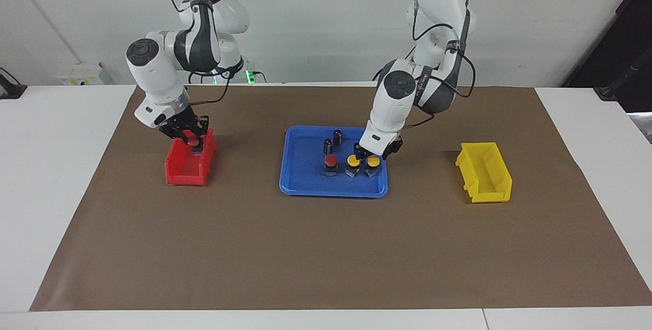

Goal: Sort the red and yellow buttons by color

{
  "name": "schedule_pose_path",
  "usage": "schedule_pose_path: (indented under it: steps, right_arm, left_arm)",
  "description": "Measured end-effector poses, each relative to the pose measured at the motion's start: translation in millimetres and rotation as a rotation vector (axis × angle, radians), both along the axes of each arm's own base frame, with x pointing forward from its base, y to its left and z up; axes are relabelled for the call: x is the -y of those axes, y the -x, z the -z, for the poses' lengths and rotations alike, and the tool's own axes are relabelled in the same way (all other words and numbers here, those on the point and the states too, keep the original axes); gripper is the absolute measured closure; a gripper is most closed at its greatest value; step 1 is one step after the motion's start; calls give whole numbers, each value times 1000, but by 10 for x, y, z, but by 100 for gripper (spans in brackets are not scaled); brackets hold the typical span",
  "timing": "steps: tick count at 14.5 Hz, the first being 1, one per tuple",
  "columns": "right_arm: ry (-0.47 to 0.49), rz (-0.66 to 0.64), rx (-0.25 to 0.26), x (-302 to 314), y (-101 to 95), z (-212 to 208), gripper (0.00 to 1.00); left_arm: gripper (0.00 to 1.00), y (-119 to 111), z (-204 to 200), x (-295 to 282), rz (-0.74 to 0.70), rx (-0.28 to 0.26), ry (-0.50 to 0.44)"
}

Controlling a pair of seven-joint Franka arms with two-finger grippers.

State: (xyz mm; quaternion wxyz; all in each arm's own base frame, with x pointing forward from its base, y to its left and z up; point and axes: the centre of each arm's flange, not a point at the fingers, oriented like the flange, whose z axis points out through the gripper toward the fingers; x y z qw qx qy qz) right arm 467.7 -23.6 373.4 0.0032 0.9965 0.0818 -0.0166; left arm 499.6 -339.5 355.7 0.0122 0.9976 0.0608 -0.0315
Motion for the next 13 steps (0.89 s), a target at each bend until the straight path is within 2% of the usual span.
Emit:
schedule_pose_path:
  steps: [1,3,7,9,10,13]
  right_arm:
    - [-1,-5,-2,38,14,20,59]
    - [-1,-11,6,144,46,79,59]
    - [0,-15,14,180,130,231,59]
    - [-1,-15,6,177,158,270,59]
    - [-1,-15,5,174,160,272,59]
    - [-1,-17,6,154,158,270,59]
  left_arm:
    - [59,-5,-12,3,-3,0,0]
    - [59,-26,-125,17,-15,-14,-9]
    - [59,-89,-882,-164,-31,-84,-76]
    - [59,-111,-1111,-596,-6,-114,-180]
    - [59,-179,-1158,-884,17,-139,-204]
    - [59,-563,-1158,-2046,123,-193,-157]
